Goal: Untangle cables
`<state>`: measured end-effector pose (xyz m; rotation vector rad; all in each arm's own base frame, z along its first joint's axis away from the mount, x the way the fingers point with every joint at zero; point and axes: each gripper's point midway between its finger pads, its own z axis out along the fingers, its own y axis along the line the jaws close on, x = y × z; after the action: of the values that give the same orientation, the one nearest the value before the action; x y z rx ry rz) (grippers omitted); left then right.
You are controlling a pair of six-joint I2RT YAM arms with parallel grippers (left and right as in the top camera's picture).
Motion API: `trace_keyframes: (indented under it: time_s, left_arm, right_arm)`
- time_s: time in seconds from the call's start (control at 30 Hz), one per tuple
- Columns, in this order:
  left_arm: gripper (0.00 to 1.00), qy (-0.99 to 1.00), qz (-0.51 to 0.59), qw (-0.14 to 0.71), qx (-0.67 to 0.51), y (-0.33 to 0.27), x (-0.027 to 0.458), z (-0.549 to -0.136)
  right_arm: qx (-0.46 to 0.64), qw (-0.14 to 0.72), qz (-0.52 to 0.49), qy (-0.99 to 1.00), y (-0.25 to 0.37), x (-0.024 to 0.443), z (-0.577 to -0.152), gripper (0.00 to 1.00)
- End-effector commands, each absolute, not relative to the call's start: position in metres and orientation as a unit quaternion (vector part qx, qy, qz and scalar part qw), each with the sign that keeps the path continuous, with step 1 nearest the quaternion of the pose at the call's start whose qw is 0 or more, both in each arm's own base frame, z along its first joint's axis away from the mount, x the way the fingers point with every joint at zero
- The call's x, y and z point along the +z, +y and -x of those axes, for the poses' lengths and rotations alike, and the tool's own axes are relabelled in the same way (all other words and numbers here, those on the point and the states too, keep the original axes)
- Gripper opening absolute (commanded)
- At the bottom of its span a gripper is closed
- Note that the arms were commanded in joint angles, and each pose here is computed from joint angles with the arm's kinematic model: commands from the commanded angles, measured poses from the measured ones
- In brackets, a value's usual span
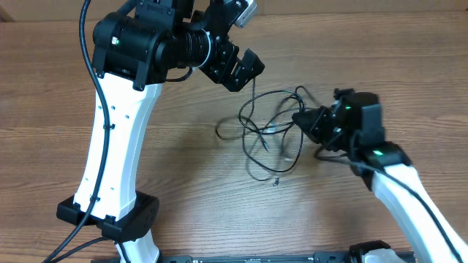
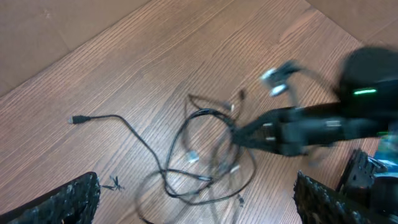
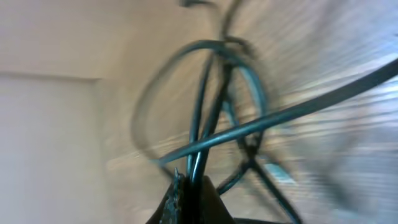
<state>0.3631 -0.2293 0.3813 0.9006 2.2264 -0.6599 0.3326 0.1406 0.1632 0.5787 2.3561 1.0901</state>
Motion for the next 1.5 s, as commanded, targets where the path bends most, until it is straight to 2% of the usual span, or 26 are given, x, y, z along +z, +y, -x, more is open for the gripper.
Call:
trace_keyframes:
  time_s: [0.0,0.1,0.33,0.43,0.53,0.8,1.03,1.47]
  left_arm:
    - [0.99,0.850,-0.338,0.319,-0.248,-0.226,0.378,-0.367]
    - [1.00,0.850,-0.338,0.319,-0.248,-0.226,0.378,-0.367]
    - [1.00,0.848,-0.336,0.322,-0.252,-0.227,0.380,-0.368]
    - [1.00,0.843,-0.343,0.302,-0.284,-0.236,0.381,-0.356]
    - [0.99,0.814,-0.404,0.286,-0.305,-0.246,0.378,-0.335]
    - [1.00,0.774,-0.504,0.229,-0.306,-0.261,0.358,-0.291]
    - [1.00,0.775,-0.536,0.214,-0.257,-0.267,0.339,-0.289]
    - [1.00,0.764,-0.536,0.178,-0.312,-0.291,0.316,-0.297]
  right_arm:
    - [0.442,0.313,-0.132,0.831,0.147,0.253,-0.318,0.04]
    - [0.453,0.371,-0.085,0.806,0.145,0.315,-0.297,0.04]
    - [0.471,0.420,0.003,0.776,0.152,0.366,-0.266,0.04]
    - [0.470,0.425,0.042,0.772,0.157,0.368,-0.260,0.04]
    - [0.455,0.439,0.081,0.770,0.159,0.366,-0.260,0.04]
    - [0.464,0.439,0.094,0.764,0.164,0.368,-0.267,0.04]
    - [0.471,0.439,0.094,0.760,0.166,0.370,-0.268,0.04]
    - [0.476,0.433,0.079,0.761,0.165,0.371,-0.269,0.04]
